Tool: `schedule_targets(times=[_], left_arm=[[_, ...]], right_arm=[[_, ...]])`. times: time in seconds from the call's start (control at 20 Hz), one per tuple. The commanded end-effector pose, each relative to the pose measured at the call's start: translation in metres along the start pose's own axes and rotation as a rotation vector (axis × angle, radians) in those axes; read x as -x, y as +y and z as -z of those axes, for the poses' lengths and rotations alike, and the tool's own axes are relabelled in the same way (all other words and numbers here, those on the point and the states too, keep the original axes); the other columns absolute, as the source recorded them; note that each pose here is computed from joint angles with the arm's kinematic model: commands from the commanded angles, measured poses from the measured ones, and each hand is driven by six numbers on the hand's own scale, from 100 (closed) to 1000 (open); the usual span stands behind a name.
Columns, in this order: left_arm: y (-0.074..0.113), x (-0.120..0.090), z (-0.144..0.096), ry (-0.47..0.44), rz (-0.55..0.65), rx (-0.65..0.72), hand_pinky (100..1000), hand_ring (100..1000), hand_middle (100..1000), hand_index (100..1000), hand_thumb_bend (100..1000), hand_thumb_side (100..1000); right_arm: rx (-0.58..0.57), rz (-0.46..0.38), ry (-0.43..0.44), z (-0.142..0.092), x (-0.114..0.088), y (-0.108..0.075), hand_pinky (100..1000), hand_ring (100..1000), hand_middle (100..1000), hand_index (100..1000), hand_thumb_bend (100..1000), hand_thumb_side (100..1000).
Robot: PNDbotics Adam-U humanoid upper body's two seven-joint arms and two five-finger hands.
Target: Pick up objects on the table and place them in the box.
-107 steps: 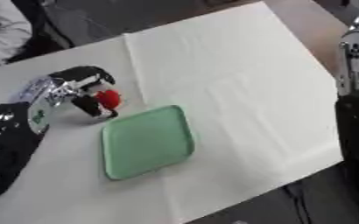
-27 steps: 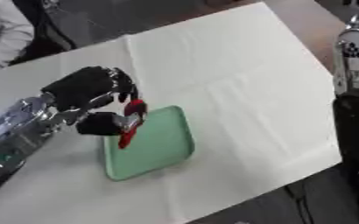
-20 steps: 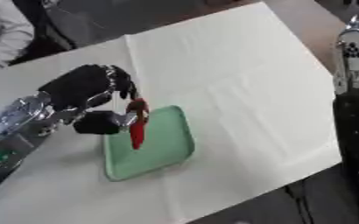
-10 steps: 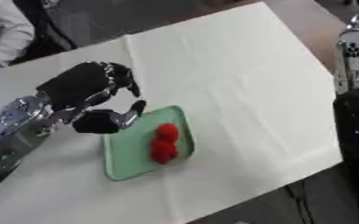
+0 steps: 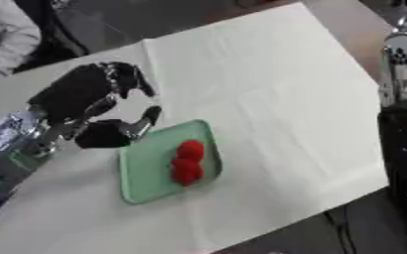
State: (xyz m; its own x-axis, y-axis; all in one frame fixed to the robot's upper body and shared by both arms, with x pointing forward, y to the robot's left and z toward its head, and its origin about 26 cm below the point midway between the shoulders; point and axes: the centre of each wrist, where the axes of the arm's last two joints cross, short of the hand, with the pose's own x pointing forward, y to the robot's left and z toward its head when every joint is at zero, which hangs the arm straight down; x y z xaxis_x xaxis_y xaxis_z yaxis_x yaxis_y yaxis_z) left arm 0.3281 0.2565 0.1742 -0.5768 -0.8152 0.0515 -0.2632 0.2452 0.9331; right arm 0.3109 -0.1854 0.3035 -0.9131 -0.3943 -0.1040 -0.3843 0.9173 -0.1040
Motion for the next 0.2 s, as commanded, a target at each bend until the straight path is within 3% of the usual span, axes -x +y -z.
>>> schedule_targets(times=[0.05,0.2], left_arm=[[0.023,0.009,-0.009,0.154,-0.023,-0.161,192,384,575,726,238,865],[0.016,0.017,-0.026,0.339,-0.135,-0.279,148,355,549,734,245,851]], right_arm=[[-0.017,-0.026,-0.019,0.005,-0.004,-0.006,225,380,430,489,103,361],[-0.022,-0.044,-0.016,0.004,-0.005,-0.009,225,379,428,489,100,360]])
